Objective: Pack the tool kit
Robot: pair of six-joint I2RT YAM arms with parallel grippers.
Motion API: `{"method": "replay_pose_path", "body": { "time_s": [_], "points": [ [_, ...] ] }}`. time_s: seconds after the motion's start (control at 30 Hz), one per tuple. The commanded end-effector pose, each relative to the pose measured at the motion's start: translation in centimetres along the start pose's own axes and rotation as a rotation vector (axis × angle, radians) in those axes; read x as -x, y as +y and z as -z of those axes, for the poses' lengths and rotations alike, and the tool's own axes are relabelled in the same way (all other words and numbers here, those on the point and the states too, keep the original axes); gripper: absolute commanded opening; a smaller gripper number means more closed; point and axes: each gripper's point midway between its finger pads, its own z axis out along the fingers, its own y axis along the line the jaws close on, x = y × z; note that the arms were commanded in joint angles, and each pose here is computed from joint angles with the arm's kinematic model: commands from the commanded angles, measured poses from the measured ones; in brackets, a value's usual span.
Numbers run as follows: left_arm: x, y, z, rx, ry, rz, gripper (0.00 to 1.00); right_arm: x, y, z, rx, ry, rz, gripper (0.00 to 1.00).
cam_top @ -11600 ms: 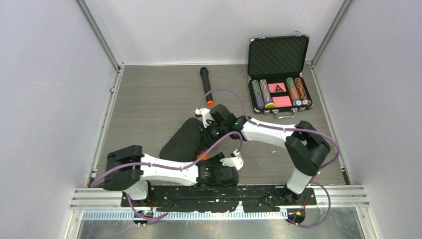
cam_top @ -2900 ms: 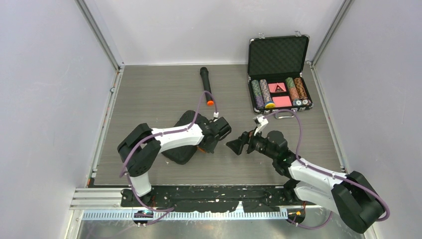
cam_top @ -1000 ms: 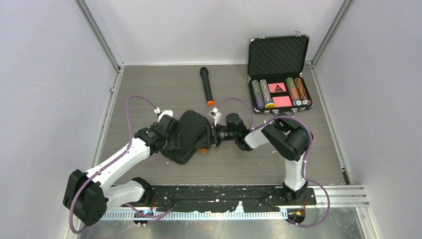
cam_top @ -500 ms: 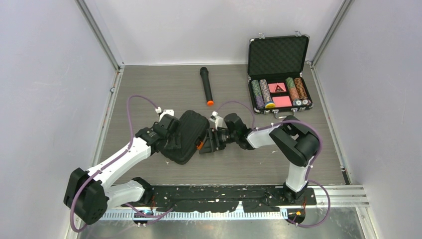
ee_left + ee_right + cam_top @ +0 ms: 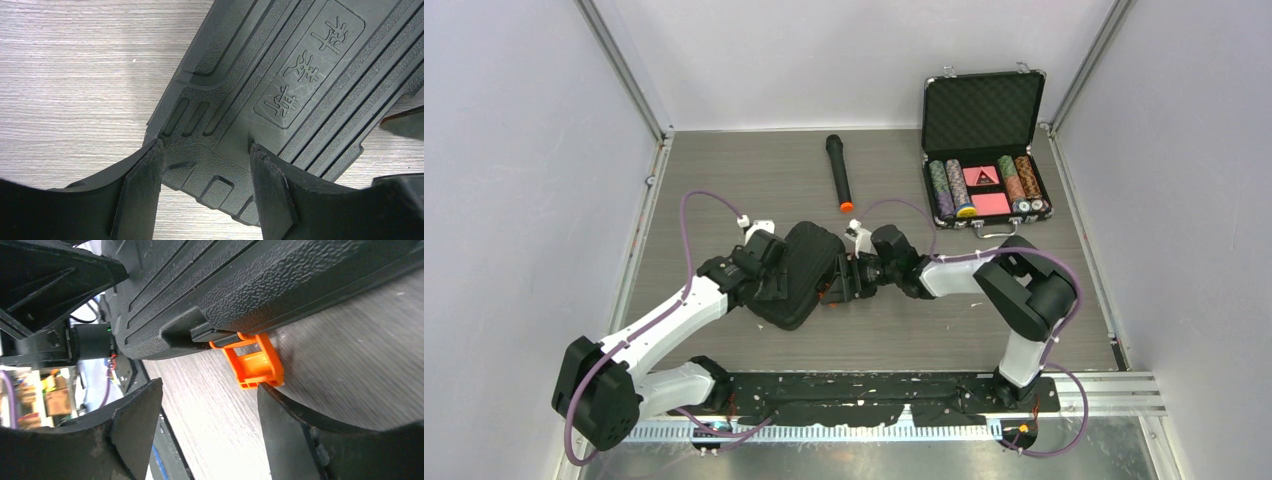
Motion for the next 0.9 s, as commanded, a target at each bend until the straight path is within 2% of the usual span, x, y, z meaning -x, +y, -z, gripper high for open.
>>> {"method": "replay_pose_path", "body": {
  "time_s": [0.0,0.17,0.33,0.63,0.87],
  "points": [
    [-1.7,-1.6,-1.0,-0.072,0.054,-0.003,0.61,3.5,0.0,1.7,-0.113,-0.123,0.21,0.77],
    [-1.7,-1.5,-1.1,-0.062,0.055,-0.008,0.61,4.6,-0.2,1.6,-0.128,-0.143,0.305,0.92],
    [-2.0,-1.4,-1.3,-0.059,0.062,-0.01,0.61,4.4,-0.3,-0.6,-0.055,-0.102,0.321,0.96],
    [-2.0,-1.8,-1.5,-0.078,0.067,-0.008,0.6,1.6,1.9,-2.1,0.118,-0.009,0.24,0.95],
    [-2.0,-2.0,-1.5,-0.085,0.066,-0.005,0.59,0.6,3.2,-1.4,0.18,0.013,0.154,0.84]
  ]
}}
